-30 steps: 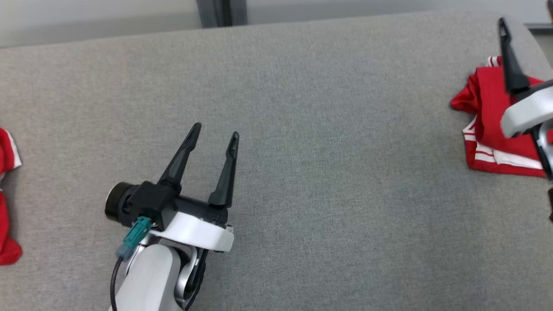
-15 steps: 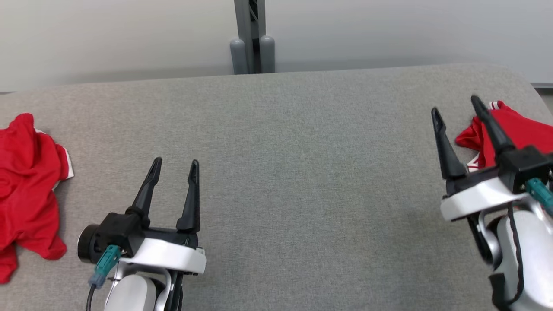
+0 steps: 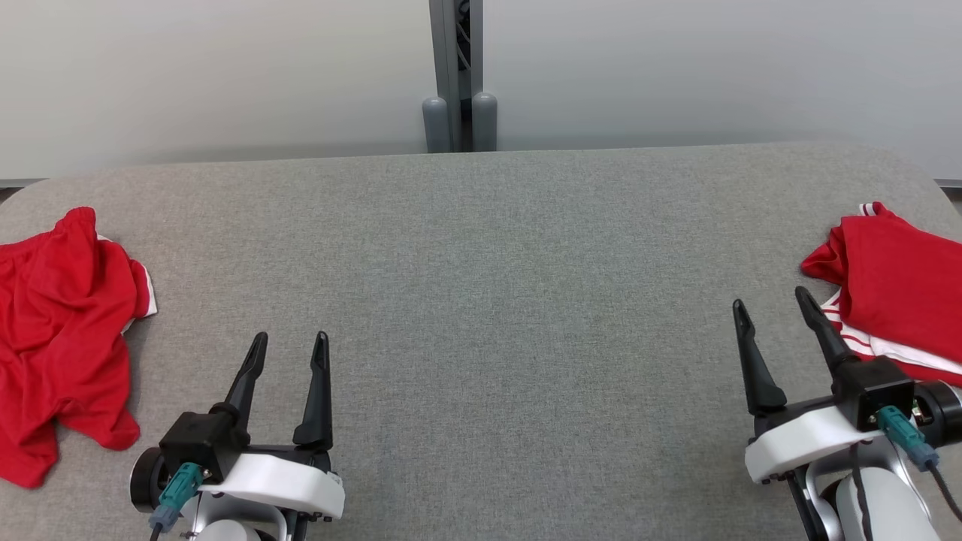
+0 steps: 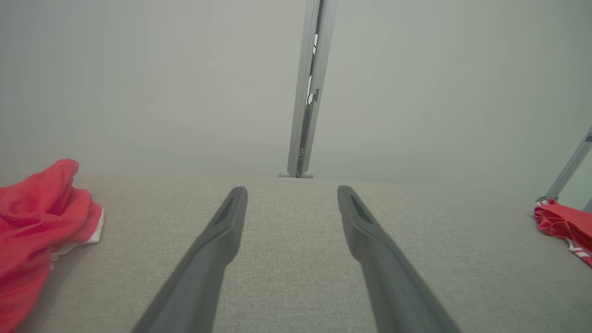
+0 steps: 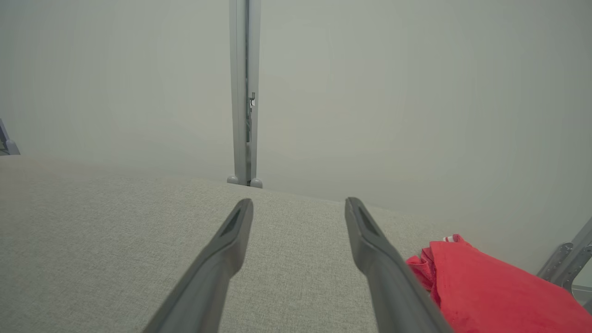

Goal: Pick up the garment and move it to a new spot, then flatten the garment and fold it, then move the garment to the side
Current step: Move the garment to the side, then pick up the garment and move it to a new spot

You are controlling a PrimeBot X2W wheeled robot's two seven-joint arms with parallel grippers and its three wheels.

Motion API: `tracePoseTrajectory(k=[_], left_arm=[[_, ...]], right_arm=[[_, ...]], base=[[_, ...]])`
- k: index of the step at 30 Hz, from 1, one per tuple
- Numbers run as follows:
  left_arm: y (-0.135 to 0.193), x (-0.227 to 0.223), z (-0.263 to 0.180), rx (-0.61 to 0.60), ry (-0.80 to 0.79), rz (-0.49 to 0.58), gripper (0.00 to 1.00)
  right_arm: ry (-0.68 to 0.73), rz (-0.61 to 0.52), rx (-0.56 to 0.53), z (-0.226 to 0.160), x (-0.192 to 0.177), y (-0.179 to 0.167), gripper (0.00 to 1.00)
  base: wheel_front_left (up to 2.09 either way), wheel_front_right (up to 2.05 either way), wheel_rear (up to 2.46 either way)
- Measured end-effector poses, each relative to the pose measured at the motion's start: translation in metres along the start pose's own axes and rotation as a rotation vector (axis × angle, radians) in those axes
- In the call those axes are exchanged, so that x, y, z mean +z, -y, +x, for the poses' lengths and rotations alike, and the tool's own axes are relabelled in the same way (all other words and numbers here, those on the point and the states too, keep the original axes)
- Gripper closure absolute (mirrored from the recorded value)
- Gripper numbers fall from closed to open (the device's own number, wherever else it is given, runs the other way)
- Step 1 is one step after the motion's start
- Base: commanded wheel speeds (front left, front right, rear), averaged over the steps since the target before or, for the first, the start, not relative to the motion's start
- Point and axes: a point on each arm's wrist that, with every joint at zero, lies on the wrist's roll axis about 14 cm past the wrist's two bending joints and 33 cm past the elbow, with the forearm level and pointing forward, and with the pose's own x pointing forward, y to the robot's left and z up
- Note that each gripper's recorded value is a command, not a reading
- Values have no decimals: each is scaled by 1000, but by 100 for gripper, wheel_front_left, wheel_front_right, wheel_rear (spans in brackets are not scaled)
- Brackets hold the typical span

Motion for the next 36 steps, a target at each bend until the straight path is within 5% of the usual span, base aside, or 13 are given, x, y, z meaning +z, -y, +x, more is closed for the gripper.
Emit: tracePoseTrajectory(k=[18,36], left_arm=[[-12,2,-12,33,2,16,0],[-91,25,-78,289,48,93,0]], right_arm=[[-23,21,44,2,-8,-19,0],[-47,102,426,22,-14,-158,0]], base=[[0,0,0],[0,0,0]])
